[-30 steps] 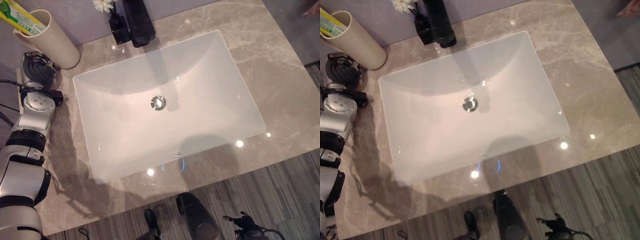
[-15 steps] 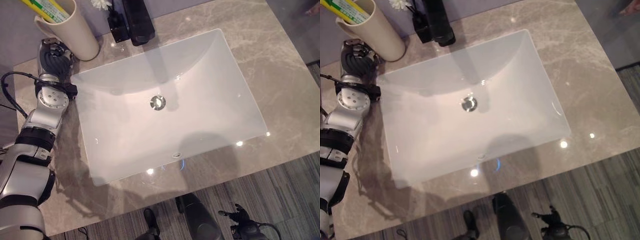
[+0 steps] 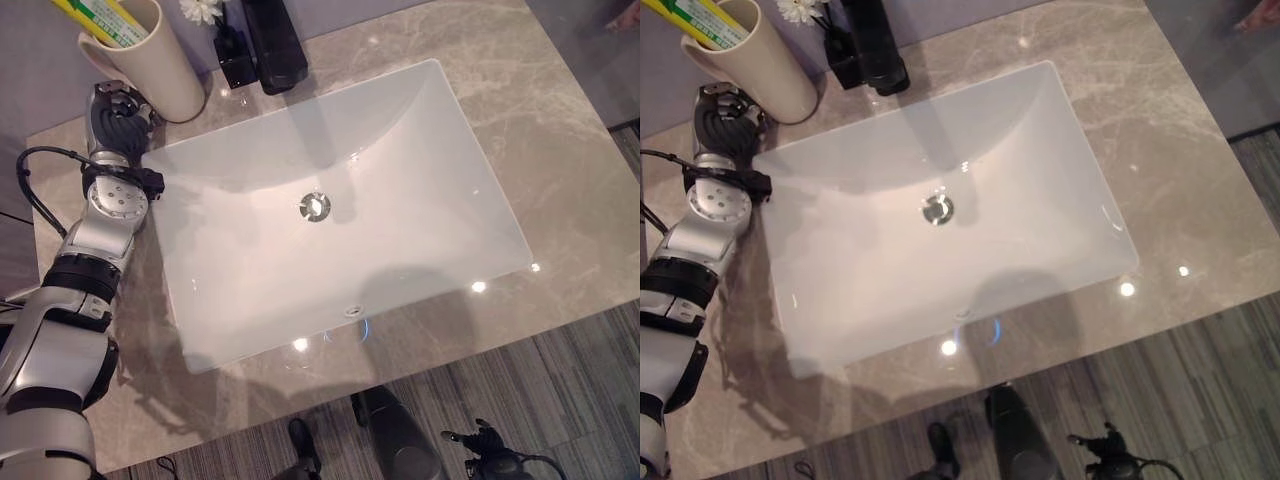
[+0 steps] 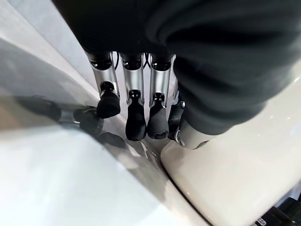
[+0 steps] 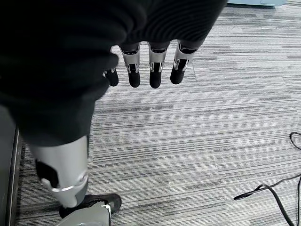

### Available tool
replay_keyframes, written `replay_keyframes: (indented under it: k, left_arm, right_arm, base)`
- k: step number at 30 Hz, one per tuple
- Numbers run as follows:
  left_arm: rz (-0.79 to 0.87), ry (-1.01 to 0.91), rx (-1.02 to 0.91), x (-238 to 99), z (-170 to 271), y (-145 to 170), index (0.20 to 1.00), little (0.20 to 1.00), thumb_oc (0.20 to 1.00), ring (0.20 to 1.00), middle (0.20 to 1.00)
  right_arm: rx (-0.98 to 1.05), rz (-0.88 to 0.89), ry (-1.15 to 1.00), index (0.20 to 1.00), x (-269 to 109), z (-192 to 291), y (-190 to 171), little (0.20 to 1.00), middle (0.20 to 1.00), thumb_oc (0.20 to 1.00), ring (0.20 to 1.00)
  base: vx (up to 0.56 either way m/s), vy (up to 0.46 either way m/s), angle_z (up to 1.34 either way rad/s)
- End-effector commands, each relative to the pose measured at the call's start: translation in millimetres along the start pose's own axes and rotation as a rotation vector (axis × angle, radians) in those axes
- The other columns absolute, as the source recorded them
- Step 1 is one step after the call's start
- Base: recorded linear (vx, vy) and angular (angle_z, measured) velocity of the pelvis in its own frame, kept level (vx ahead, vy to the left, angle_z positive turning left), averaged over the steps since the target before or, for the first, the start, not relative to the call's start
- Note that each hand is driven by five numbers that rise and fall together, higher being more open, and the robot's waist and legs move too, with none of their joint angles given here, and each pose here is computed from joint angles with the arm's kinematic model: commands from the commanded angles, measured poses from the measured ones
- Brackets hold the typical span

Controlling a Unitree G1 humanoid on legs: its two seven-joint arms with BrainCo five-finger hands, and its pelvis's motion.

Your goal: Put brush and paste in cup on sink, flatten towel.

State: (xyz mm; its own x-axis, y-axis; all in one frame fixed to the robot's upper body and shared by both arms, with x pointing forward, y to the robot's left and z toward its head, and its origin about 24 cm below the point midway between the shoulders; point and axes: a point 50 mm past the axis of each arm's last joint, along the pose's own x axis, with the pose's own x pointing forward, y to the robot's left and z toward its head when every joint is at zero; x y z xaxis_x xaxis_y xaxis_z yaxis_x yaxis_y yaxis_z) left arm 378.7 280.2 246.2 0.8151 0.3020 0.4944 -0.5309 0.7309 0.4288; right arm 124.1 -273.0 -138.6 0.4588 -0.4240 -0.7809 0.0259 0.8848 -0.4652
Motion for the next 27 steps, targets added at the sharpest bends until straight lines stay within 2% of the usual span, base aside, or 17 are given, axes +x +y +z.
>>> replay_keyframes:
  k: [1,2,3,9,14,15,16,17,23,25,27]
  left_arm:
    - [-0.049,-0.002,-0.055,-4.3,1.4,-19.1,0.203,0.203,0.203,0.203,0.203]
    - [-0.049,-0.002,-0.055,-4.3,1.3,-19.1,0.263,0.263,0.263,0.263,0.263]
    - [-0.037,0.014,-0.036,-6.0,-4.0,-16.9,1.000,1.000,1.000,1.000,1.000]
    - [0.068,0.016,-0.124,-22.9,-15.0,-5.1,1.000,1.000,1.000,1.000,1.000]
    - [0.129,0.036,-0.218,-69.4,-42.5,8.7,1.000,1.000,1.000,1.000,1.000]
    - [0.130,0.038,-0.217,-70.1,-43.0,9.3,1.000,1.000,1.000,1.000,1.000]
    - [0.165,0.066,-0.255,-100.8,-59.3,22.4,1.000,1.000,1.000,1.000,1.000]
    - [0.166,0.068,-0.253,-101.5,-59.7,23.1,1.000,1.000,1.000,1.000,1.000]
    - [0.293,0.270,-0.202,-174.9,-109.9,66.7,1.000,1.000,1.000,1.000,1.000]
    - [0.294,0.287,-0.185,-182.7,-112.6,71.2,1.000,1.000,1.000,1.000,1.000]
    - [0.332,0.417,-0.147,-207.7,-136.2,84.2,1.000,1.000,1.000,1.000,1.000]
  right_arm:
    - [-0.010,-0.041,0.015,1.000,-0.2,-5.6,-7.6,1.000,1.000,1.000,1.000]
    - [-0.010,-0.041,0.015,1.000,-0.2,-5.6,-7.7,1.000,1.000,1.000,1.000]
    - [-0.017,-0.037,0.007,1.000,0.3,-2.8,-7.8,1.000,1.000,1.000,1.000]
    - [0.000,-0.046,0.004,1.000,2.2,4.2,-8.0,1.000,1.000,1.000,1.000]
    - [-0.047,-0.028,0.060,1.000,0.9,-8.6,-7.1,1.000,1.000,1.000,1.000]
    - [-0.049,-0.028,0.060,1.000,0.9,-8.6,-7.1,1.000,1.000,1.000,1.000]
    - [-0.100,-0.022,0.092,1.000,-0.2,-18.3,-11.3,1.000,1.000,1.000,1.000]
    - [-0.102,-0.021,0.091,1.000,-0.2,-18.3,-11.3,1.000,1.000,1.000,1.000]
    - [-0.105,-0.027,0.185,1.000,-5.0,-41.9,-14.8,1.000,1.000,1.000,1.000]
    - [-0.100,-0.027,0.178,1.000,-4.8,-40.3,-13.8,1.000,1.000,1.000,1.000]
    - [-0.096,-0.019,0.160,1.000,-3.6,-34.4,-11.3,1.000,1.000,1.000,1.000]
  base:
    - [-0.03,0.014,-0.01]
    - [-0.04,0.028,0.02]
    - [-0.02,0.021,0.04]
    - [-0.06,0.039,-0.01]
    - [-0.06,0.102,-0.02]
    - [-0.08,0.207,-0.04]
    - [-0.08,0.145,0.05]
    - [-0.08,0.212,0.03]
    - [-0.10,0.170,0.14]
    - [-0.12,0.116,0.15]
    - [-0.19,0.220,0.29]
